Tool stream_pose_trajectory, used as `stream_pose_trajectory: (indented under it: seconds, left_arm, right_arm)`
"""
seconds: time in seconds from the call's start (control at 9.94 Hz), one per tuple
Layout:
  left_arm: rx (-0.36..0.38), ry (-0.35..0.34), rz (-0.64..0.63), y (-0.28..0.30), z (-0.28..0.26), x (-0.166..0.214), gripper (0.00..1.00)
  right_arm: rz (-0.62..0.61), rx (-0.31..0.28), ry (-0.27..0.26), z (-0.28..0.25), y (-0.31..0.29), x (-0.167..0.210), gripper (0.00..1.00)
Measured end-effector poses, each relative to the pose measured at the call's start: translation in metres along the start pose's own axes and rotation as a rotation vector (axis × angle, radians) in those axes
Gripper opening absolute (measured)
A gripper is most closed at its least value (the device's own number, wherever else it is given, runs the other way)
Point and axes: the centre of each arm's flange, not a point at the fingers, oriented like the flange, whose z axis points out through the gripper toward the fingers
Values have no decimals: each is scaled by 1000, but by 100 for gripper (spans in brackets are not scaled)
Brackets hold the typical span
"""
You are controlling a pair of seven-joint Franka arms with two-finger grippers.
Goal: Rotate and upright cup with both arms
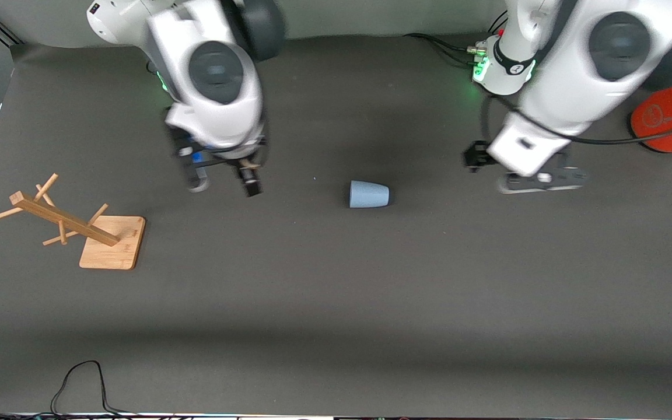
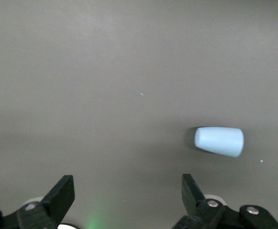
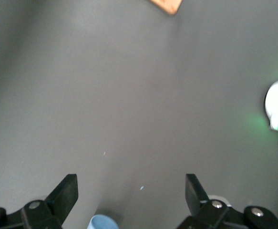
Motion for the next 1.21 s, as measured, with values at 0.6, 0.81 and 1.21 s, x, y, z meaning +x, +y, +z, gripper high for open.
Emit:
stream_pose_trajectory:
  seconds: [0.6,0.81,1.21]
  left_arm:
    - [262,81,-56,197,167,-82,100]
    - [312,123,-71,241,212,-102,100]
    - [378,192,-76,295,281,-117,100]
  right_arm:
    - [-343,56,-145,3,78,231,100]
    - [-466,106,-174,12,100,276,100]
    - [-712,224,-128,29,128,323,100]
